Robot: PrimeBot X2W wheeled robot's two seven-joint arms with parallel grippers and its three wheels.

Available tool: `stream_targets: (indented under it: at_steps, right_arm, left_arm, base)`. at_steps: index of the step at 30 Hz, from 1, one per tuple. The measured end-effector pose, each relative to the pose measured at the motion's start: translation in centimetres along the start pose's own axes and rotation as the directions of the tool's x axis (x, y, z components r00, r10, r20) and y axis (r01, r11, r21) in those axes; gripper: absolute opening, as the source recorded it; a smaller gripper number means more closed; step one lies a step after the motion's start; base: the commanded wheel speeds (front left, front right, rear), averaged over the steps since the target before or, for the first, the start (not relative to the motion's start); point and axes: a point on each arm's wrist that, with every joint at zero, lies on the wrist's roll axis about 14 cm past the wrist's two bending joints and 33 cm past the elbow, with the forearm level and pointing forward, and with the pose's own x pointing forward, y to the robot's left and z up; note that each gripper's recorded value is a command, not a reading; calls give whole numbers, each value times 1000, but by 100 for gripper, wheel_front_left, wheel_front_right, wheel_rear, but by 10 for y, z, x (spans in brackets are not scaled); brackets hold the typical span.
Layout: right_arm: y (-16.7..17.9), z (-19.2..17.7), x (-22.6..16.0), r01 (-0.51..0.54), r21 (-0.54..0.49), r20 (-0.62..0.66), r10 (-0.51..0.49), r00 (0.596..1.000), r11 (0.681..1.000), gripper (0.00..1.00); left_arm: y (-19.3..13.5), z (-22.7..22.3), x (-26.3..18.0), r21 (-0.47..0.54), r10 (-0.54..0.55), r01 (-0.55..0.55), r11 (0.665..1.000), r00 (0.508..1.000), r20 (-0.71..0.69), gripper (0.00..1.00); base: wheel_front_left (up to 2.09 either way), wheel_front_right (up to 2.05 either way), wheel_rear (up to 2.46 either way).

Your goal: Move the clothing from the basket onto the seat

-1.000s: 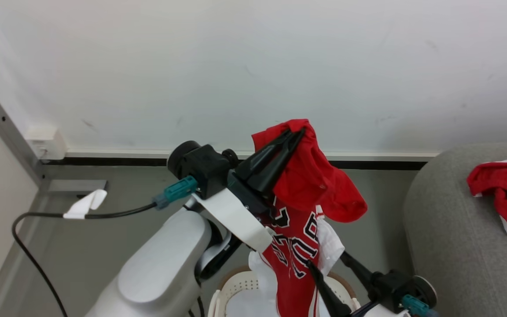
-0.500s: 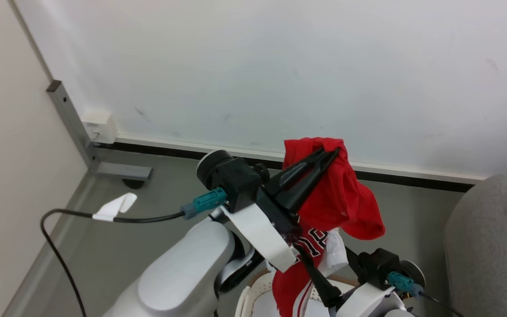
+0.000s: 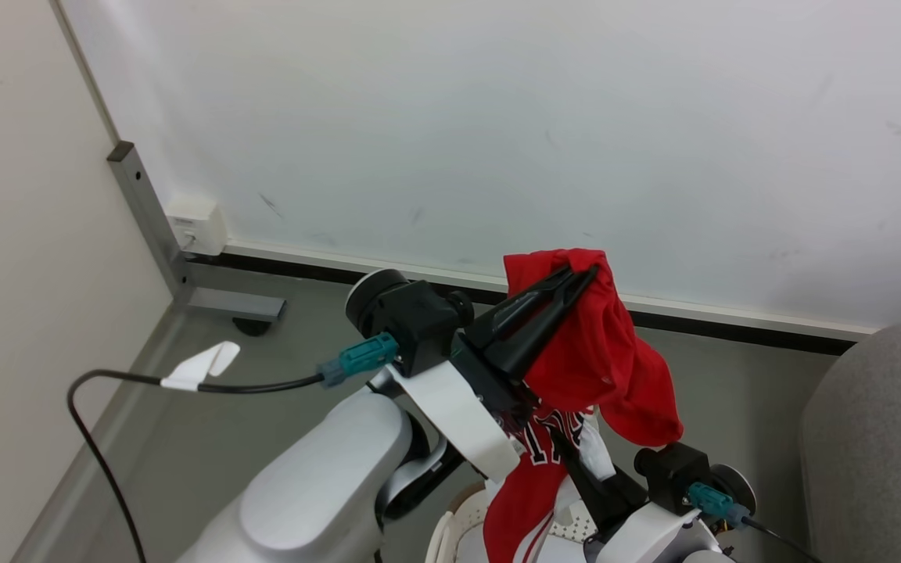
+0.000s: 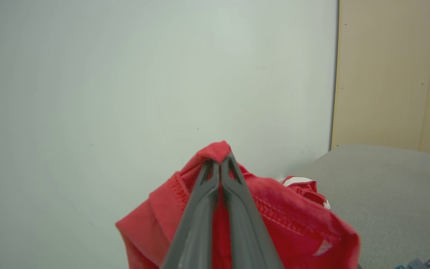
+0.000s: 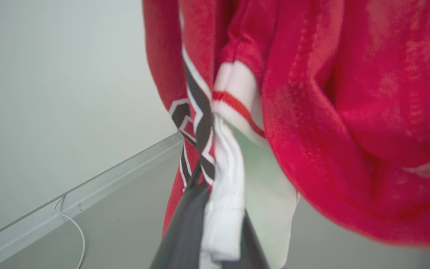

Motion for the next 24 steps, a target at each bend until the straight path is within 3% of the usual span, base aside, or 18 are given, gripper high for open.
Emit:
stream_targets:
  at_steps: [24]
  right_arm:
    - [-31, 24, -8, 100, 58, 95, -105, 990, 993, 0]
  left_arm:
    - [2, -20, 2, -34, 9, -10, 999, 999, -36, 0]
  base:
    - [0, 0, 0]
